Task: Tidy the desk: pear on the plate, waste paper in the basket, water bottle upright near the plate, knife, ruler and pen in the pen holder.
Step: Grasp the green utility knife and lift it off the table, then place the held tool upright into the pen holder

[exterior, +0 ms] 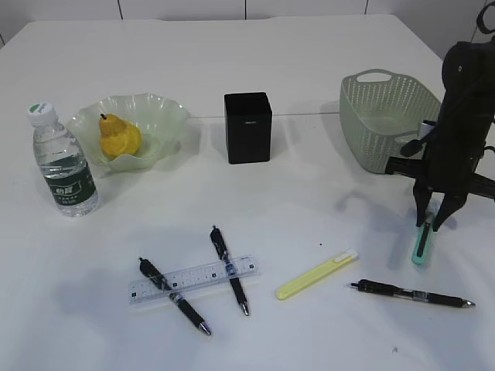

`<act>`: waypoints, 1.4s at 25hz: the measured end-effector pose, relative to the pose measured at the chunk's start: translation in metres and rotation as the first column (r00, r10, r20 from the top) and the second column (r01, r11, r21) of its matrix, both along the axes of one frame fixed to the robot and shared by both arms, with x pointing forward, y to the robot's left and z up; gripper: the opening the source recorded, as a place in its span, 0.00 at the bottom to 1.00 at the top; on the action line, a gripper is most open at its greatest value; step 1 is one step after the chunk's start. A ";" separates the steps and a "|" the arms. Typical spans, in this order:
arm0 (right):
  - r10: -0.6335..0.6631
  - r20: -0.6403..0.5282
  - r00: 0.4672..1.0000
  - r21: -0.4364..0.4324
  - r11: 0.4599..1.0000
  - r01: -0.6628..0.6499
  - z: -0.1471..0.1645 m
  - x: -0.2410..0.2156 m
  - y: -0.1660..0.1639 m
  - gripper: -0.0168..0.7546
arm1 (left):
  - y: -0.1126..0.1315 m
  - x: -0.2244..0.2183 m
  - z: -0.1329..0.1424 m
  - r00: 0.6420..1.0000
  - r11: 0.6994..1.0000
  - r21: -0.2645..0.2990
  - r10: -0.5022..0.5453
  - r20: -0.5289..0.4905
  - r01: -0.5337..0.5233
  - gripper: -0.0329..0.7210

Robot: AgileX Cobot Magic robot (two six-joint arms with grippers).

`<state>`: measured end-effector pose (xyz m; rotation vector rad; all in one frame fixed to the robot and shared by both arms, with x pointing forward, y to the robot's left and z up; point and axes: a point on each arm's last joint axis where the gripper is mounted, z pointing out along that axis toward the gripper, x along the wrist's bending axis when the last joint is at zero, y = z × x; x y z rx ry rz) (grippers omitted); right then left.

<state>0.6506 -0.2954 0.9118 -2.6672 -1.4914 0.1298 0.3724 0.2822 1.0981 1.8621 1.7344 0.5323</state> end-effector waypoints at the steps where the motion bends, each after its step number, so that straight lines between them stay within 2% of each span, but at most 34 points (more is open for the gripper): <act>1: 0.000 0.005 1.000 0.000 1.000 0.000 0.003 0.000 0.000 0.23 | 0.000 0.000 0.000 1.000 1.000 0.000 0.000 0.000 0.000 0.67; 7: -0.004 0.020 1.000 0.009 1.000 0.004 0.019 -0.003 0.001 0.23 | 0.000 0.000 0.000 1.000 1.000 0.000 0.000 0.000 0.000 0.67; 12: 0.020 0.084 0.996 0.013 1.000 -0.021 0.049 -0.008 0.001 0.23 | 0.000 0.000 0.000 1.000 1.000 0.000 0.000 0.000 0.000 0.67; 17: 0.091 0.152 0.984 0.016 0.995 -0.095 0.077 -0.014 0.003 0.23 | 0.000 0.000 0.000 1.000 1.000 0.000 0.000 0.000 0.000 0.66; 20: 0.181 0.184 0.966 0.013 0.982 -0.187 0.089 -0.017 0.011 0.23 | 0.000 0.000 0.000 1.000 1.000 0.000 0.000 0.000 0.000 0.66; 24: 0.340 0.223 0.914 0.019 0.935 -0.353 0.095 -0.016 0.040 0.23 | 0.000 0.000 0.000 1.000 1.000 0.000 0.000 0.000 0.000 0.66; 28: 0.458 0.316 0.831 -0.008 0.877 -0.480 0.110 -0.010 0.071 0.23 | 0.000 0.000 0.000 1.000 1.000 0.000 0.000 -0.003 0.000 0.66; 35: 0.521 0.530 0.669 -0.108 0.824 -0.556 0.146 0.007 0.105 0.23 | 0.000 0.000 0.000 1.000 1.000 0.001 0.000 -0.006 0.000 0.66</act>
